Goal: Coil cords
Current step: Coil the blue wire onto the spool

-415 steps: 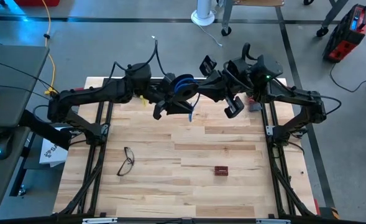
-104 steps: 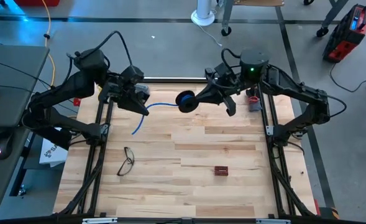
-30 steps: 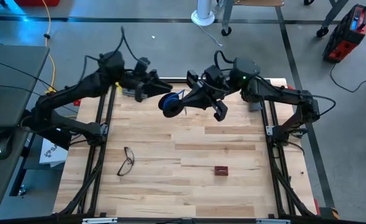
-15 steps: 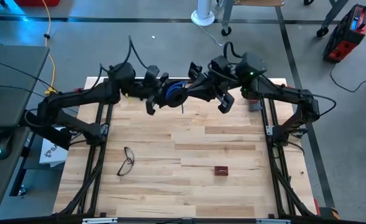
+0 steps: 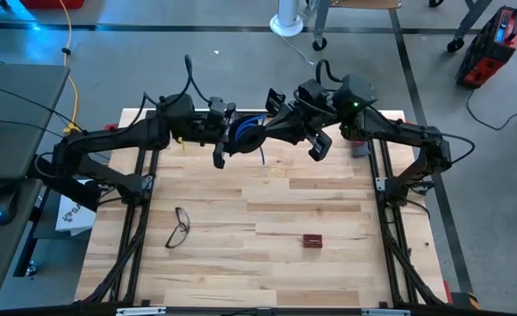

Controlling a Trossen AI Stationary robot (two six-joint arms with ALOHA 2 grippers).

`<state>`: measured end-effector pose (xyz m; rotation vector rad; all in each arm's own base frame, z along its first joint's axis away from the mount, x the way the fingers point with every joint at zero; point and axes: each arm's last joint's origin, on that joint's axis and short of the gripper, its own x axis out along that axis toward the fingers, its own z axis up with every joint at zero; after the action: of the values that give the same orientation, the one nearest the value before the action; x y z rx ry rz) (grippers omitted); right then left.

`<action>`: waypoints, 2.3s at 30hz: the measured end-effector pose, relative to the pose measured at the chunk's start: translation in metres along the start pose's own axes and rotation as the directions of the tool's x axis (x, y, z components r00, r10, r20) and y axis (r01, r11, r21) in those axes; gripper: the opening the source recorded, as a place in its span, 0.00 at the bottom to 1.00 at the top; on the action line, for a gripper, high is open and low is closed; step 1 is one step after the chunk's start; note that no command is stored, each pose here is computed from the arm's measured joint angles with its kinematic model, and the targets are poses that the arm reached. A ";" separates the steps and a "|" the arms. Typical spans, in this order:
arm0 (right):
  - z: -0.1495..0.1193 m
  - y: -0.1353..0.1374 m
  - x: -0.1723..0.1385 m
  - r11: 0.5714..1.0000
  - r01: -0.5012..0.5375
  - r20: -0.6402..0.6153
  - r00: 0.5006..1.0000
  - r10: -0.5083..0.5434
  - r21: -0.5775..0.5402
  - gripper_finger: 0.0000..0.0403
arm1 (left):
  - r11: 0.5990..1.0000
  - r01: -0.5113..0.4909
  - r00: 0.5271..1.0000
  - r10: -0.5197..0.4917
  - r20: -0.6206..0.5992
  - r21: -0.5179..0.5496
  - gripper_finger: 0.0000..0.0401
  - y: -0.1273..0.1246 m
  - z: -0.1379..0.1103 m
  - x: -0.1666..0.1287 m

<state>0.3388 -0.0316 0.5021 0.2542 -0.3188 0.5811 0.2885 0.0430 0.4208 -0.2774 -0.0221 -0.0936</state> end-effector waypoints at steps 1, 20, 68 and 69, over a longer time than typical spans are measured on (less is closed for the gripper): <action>0.000 0.000 0.000 1.000 0.000 0.000 1.000 0.000 0.000 0.00 | 1.000 0.001 1.000 -0.001 0.002 0.000 0.36 0.000 0.000 0.000; 0.000 0.000 0.000 1.000 -0.002 0.005 1.000 0.002 -0.023 0.00 | 1.000 0.002 0.999 -0.002 -0.041 0.000 0.33 -0.007 -0.005 0.000; 0.012 -0.014 -0.033 0.974 0.216 -0.112 0.968 -0.223 -0.070 0.00 | 0.940 0.127 0.955 -0.202 -0.215 -0.317 0.00 -0.060 0.034 -0.071; 0.011 -0.014 -0.033 0.975 0.211 -0.123 0.968 -0.217 -0.064 0.00 | 0.943 0.120 0.952 -0.198 -0.232 -0.311 0.00 -0.061 0.038 -0.075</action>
<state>0.3189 -0.0628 0.4981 0.1984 -0.1772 0.3737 0.2081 0.0013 0.4717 -0.5599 0.2334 -0.2971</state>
